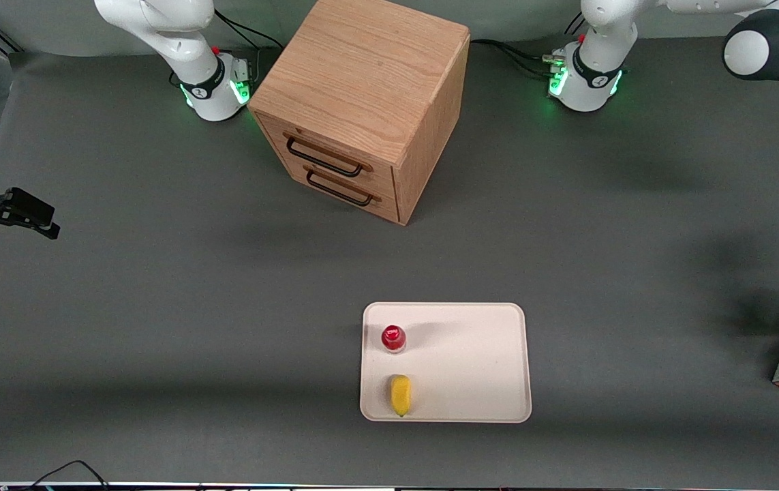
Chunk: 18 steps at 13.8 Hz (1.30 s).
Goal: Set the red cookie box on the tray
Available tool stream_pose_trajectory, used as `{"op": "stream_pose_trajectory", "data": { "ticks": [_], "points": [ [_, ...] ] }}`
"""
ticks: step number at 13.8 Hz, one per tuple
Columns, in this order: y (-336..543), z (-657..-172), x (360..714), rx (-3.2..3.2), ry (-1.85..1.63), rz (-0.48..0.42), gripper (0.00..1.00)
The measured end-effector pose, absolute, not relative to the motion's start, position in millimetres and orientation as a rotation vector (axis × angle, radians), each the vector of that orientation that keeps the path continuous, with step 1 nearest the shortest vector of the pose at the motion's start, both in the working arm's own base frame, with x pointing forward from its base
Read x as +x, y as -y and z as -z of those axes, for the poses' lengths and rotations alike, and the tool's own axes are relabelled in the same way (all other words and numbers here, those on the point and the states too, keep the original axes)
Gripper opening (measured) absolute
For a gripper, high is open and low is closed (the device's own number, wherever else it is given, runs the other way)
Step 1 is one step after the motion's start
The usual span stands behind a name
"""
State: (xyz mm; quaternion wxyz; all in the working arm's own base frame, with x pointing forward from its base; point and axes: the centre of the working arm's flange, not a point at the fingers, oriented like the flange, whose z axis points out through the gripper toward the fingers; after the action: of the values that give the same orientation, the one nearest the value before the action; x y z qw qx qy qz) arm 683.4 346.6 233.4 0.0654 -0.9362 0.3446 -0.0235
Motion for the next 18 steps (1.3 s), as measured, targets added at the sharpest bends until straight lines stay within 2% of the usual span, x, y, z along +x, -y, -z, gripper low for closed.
{"op": "stream_pose_trajectory", "data": {
  "ticks": [6, 9, 12, 16, 18],
  "points": [
    [-344.1, -239.4, 689.4, -2.784, -1.053, 0.098, 0.07],
    [-338.4, -255.7, 694.5, -2.818, -1.001, 0.088, 0.05],
    [-305.2, -315.9, 701.1, -2.942, -0.772, 0.043, 0.05],
    [-178.0, -426.9, 709.3, -3.079, -0.328, -0.017, 0.05],
    [-107.4, -461.5, 706.0, -3.140, -0.112, -0.048, 0.05]
  ]
}}
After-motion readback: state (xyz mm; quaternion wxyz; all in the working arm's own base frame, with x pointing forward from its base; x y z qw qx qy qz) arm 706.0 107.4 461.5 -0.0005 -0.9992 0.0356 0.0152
